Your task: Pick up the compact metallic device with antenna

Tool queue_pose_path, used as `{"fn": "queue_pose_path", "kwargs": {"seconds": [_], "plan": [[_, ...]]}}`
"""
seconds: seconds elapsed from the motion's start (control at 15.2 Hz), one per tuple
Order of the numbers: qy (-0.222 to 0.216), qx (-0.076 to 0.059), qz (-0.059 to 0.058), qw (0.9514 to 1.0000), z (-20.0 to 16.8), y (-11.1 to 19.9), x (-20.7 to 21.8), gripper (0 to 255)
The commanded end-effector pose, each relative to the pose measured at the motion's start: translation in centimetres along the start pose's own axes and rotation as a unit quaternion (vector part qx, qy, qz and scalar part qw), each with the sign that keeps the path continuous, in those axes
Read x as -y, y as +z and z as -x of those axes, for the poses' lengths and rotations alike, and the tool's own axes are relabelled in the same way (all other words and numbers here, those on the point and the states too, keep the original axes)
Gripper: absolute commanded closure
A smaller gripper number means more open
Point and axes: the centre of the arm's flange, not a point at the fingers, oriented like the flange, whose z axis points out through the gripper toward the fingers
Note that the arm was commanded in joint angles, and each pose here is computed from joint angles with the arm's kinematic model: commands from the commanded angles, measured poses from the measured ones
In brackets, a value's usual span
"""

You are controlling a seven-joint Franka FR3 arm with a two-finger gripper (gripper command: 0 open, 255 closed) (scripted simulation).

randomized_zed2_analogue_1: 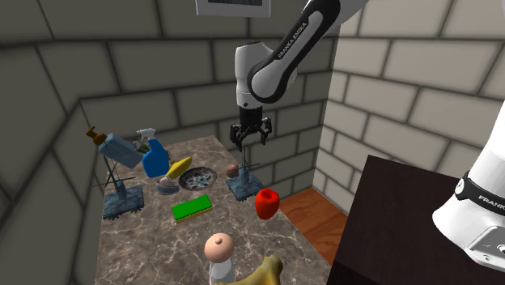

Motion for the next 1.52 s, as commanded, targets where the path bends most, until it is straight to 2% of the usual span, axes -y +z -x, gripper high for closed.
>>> {"fn": "queue_pose_path", "kwargs": {"seconds": [0.0,0.13,0.73,0.79,1.45], "plan": [[0.014,-0.001,-0.002,0.9999,-1.4,2.1,0.6,0],[0.026,-0.001,-0.004,0.9997,-2.7,3.7,1.1,0],[0.026,-0.001,-0.004,0.9997,-2.5,7.7,1.3,0],[0.026,-0.001,-0.004,0.9997,-2.5,7.7,1.3,255],[0.026,-0.001,-0.004,0.9997,-2.5,7.2,1.2,255]]}}
